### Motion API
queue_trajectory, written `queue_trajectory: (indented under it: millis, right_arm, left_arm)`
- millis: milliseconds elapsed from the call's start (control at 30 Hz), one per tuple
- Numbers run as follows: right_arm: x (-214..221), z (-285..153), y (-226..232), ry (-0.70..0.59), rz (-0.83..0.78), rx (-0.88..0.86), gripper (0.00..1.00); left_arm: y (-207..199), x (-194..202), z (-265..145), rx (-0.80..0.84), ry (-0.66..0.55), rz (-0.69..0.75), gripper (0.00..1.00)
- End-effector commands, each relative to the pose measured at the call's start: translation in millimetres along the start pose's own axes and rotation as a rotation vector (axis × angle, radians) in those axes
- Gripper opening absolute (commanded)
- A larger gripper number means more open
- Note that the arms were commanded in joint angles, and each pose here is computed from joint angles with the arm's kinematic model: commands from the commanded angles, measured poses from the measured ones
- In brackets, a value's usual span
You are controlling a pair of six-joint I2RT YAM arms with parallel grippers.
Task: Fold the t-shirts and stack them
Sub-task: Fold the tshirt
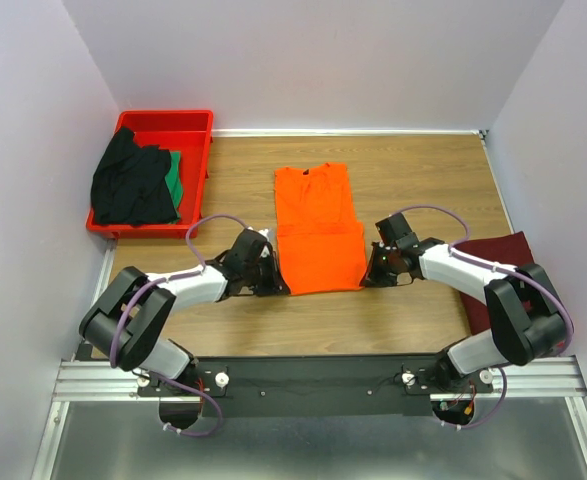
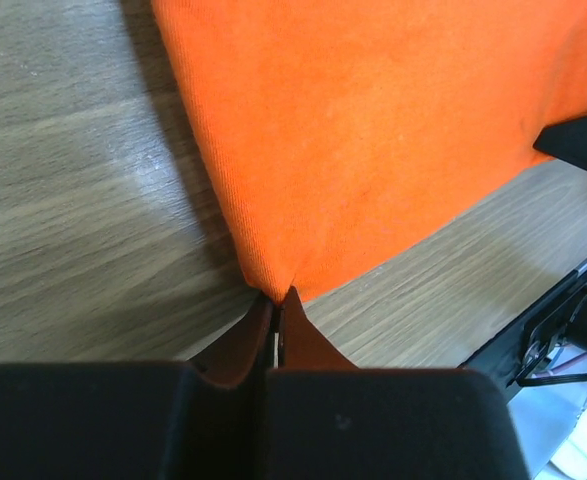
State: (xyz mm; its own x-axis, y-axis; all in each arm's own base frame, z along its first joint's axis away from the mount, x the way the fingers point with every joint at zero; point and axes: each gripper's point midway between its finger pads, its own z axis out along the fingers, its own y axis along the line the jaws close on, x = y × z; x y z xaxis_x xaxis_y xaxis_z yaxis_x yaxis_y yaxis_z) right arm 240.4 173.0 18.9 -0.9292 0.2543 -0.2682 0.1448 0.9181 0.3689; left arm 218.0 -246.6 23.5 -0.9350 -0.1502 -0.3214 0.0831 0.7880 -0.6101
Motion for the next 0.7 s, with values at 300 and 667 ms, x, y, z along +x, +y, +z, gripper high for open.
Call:
queue_trajectory:
  millis: [300, 667]
  right_arm:
    - [26.8, -29.7, 0.5, 0.025, -0.058, -0.098, 0.00]
    - [42.7, -76.8, 8.1, -0.015, -0.077, -0.208, 0.00]
  left_arm:
    - [3.0, 26.3, -28.1, 0.010, 0.067, 0.061, 0.00]
    - [-27.4, 45.0, -59.0, 0.113, 0.039, 0.095, 0.00]
